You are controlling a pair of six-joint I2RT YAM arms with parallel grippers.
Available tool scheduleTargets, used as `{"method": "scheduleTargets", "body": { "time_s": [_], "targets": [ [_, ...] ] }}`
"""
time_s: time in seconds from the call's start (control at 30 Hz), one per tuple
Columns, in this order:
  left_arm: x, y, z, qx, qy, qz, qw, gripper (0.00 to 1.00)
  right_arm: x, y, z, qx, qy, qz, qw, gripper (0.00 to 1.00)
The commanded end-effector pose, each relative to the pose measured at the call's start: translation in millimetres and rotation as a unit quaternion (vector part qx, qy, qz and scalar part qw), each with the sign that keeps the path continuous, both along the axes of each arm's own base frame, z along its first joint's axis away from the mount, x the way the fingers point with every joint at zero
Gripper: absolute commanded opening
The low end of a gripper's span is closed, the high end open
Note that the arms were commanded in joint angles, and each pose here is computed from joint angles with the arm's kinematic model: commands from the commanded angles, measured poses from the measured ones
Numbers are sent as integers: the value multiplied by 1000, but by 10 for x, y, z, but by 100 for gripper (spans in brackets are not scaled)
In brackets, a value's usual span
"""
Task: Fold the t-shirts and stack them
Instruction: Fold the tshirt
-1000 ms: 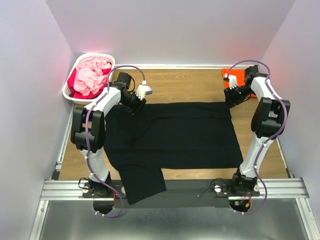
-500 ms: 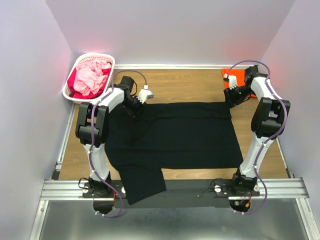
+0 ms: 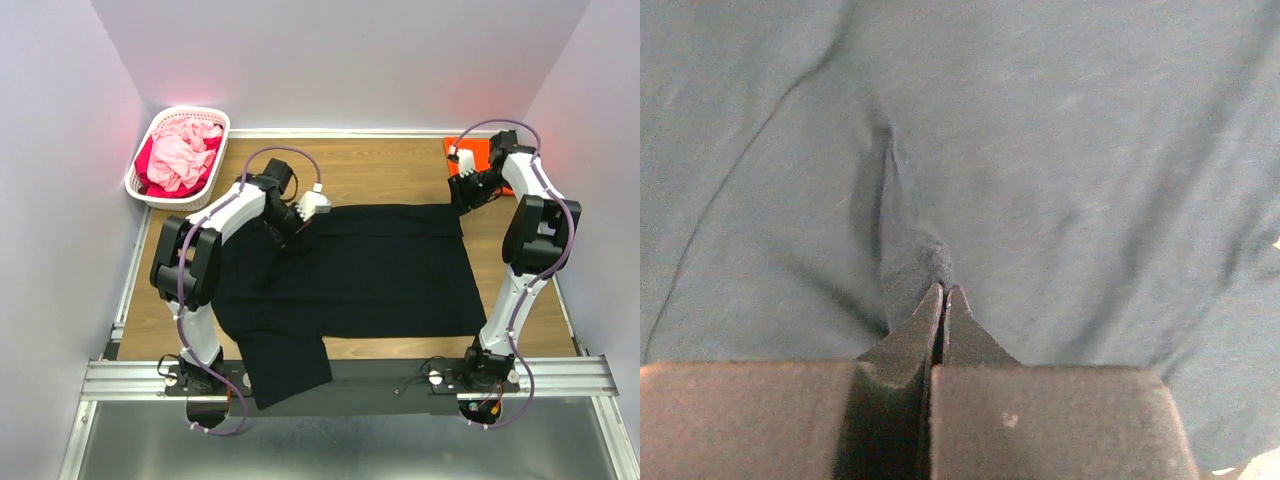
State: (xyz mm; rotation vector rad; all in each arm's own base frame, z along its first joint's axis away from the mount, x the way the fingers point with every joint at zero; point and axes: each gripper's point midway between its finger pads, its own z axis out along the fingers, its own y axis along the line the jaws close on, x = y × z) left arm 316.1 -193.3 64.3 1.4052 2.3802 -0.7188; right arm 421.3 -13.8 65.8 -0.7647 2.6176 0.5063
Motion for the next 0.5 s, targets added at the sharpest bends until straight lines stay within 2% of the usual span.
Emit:
{"method": "scheduleTargets", "body": {
  "time_s": [0.0,0.1,0.27,0.3,0.33,0.4,0.43,0.47],
  "targets": [
    [-332,-331,174,-39,22,-38,998,0,58,2,6,0,1,0,1000,49],
    [-505,-453,57,-39,50,-60,996,1,65,-3,7,1,1,-1,1000,49],
    [-762,-574,-36,-36,70,-103,992,9,70,-20,20,-7,-2,2,1000,49],
    [-843,-589,-29,-36,79,-116,989,14,74,-23,17,-7,-2,1,1000,49],
    [-863,-584,-11,-36,79,-122,989,25,78,-19,22,-6,-3,2,1000,49],
    [-813,-605,151,-55,59,-126,989,33,69,-12,5,-4,1,1,1000,49],
    [-691,-542,227,-64,46,-107,991,40,60,11,-3,-4,4,3,1000,49],
    [-587,-505,311,-69,34,-91,993,41,62,26,-22,-5,6,4,1000,48]
  ]
}}
